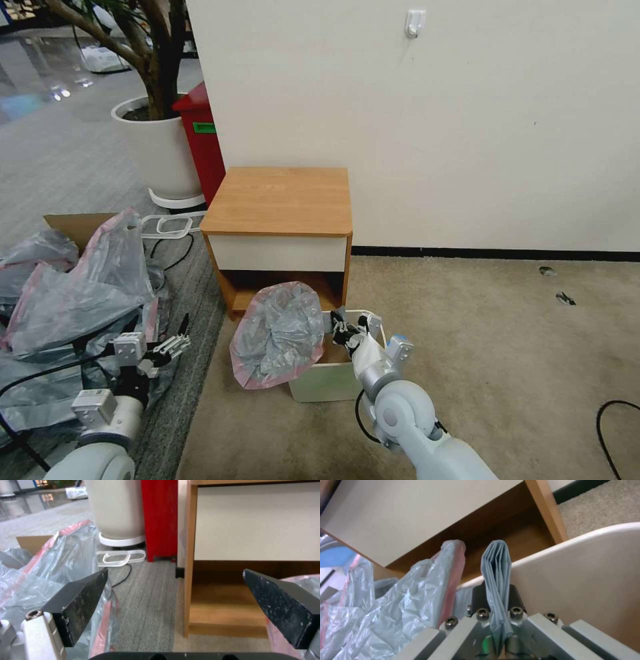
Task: Pick up the garbage bag from the table and place it over the trash can.
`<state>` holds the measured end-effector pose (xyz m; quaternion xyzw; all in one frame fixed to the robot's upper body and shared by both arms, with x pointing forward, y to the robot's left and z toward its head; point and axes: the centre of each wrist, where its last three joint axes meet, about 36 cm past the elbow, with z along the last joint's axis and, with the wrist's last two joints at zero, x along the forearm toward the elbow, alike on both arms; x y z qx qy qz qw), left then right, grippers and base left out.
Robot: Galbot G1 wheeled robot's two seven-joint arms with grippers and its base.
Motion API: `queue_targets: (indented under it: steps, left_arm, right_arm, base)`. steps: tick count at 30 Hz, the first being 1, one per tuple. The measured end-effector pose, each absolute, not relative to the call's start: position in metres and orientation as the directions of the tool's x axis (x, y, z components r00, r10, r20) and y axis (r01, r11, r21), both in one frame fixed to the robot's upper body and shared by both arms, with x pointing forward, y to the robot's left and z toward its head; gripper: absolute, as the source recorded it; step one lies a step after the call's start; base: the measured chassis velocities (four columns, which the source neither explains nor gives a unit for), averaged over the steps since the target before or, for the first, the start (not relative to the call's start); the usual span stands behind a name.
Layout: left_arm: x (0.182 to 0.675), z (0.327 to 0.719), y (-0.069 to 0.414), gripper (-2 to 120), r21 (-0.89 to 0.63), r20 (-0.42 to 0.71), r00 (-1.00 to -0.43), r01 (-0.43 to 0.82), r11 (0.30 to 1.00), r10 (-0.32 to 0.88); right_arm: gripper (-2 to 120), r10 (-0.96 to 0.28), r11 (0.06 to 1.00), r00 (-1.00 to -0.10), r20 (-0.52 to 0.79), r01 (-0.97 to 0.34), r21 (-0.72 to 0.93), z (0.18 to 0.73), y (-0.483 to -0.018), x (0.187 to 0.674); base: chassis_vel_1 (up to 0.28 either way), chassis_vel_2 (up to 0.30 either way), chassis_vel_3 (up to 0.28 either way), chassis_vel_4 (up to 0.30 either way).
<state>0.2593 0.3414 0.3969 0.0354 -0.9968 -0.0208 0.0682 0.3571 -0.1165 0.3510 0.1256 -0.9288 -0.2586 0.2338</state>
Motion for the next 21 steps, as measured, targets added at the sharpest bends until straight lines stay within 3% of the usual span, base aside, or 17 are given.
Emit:
queue_targets:
  steps: [10, 19, 21]
  left_arm:
    - [0.262, 0.395, 0.338, 100, 0.038, 0.133, -0.989, -0.060, 0.997, -0.065]
    - [0.263, 0.397, 0.336, 100, 0.041, 0.138, -0.990, -0.035, 0.999, -0.040]
    - [0.261, 0.399, 0.334, 100, 0.009, 0.142, -0.990, 0.018, 1.000, 0.017]
  right_arm:
    - [0, -0.350, 0.854, -0.844, 0.407, -0.109, 0.508, 0.354, -0.120, 0.352]
    - [30, -0.326, 0.882, -0.850, 0.414, -0.116, 0.456, 0.358, -0.122, 0.347]
    - [41, -0.313, 0.892, -0.854, 0.416, -0.114, 0.438, 0.359, -0.123, 0.345]
  base:
    - [0.000, 0.000, 0.000, 0.000]
    - [0.000, 0.000, 0.000, 0.000]
    - [0.000, 0.000, 0.000, 0.000]
